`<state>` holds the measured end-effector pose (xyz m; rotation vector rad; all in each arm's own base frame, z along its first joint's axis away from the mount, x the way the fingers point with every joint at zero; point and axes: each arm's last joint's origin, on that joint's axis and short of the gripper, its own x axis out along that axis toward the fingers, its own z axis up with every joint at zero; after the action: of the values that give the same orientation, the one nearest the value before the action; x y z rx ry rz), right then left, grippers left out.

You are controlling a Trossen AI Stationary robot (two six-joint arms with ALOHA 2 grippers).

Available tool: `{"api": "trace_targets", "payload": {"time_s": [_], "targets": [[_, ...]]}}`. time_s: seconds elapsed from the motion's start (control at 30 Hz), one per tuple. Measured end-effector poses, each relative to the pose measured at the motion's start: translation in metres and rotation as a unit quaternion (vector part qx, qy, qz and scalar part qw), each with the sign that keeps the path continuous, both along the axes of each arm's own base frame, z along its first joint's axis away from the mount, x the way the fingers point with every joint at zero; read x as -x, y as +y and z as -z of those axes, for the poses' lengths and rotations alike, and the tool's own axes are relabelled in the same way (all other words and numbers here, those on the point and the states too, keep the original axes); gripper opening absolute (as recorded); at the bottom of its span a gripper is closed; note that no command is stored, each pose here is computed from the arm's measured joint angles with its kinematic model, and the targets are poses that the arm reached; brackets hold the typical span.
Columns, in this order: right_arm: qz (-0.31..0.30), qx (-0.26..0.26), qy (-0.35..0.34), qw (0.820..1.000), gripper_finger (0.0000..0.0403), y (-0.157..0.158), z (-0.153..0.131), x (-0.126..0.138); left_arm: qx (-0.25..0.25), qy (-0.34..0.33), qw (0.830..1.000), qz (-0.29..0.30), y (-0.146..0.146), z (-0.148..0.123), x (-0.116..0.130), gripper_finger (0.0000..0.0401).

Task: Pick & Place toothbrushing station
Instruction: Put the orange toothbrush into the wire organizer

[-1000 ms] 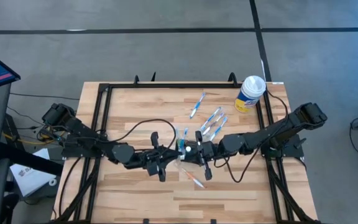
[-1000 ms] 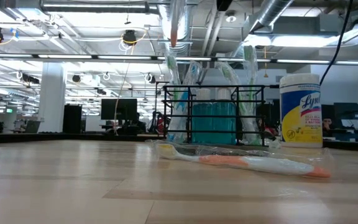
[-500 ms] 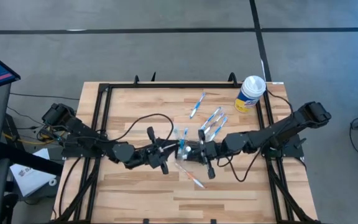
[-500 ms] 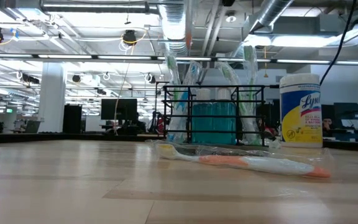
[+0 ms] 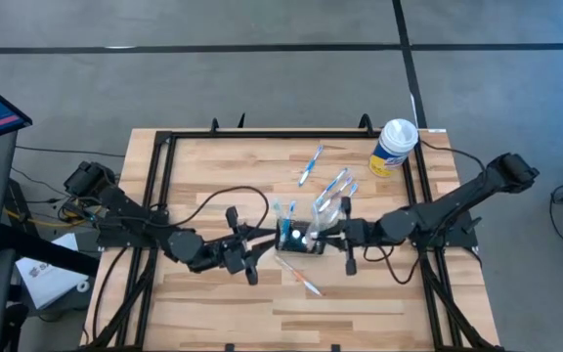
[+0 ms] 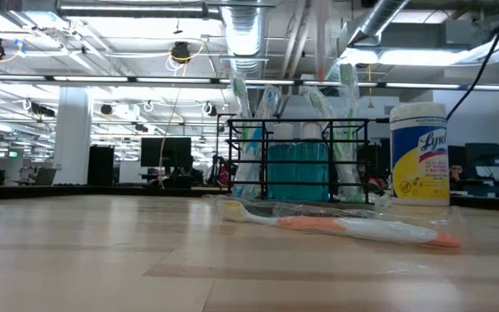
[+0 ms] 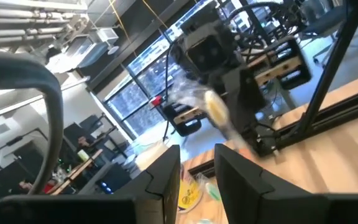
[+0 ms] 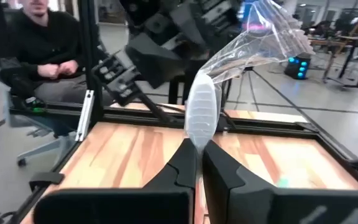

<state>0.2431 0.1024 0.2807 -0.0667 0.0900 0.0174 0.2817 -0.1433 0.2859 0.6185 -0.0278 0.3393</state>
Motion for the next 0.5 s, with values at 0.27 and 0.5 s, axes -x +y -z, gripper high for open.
{"api": "trace_targets", "payload": {"time_s": [0.27, 0.5], "targets": [[0.044, -0.02, 0.001, 0.999, 0.0, -0.012, 0.014, 0.019, 0.027, -0.008, 1.0, 0.004, 0.0, 0.0, 0.0, 0.0092], [0.058, -0.029, 0.005, 0.998, 0.0, -0.016, 0.022, 0.026, 0.075, -0.023, 0.997, 0.011, 0.0, 0.001, 0.0, 0.0092]]}}
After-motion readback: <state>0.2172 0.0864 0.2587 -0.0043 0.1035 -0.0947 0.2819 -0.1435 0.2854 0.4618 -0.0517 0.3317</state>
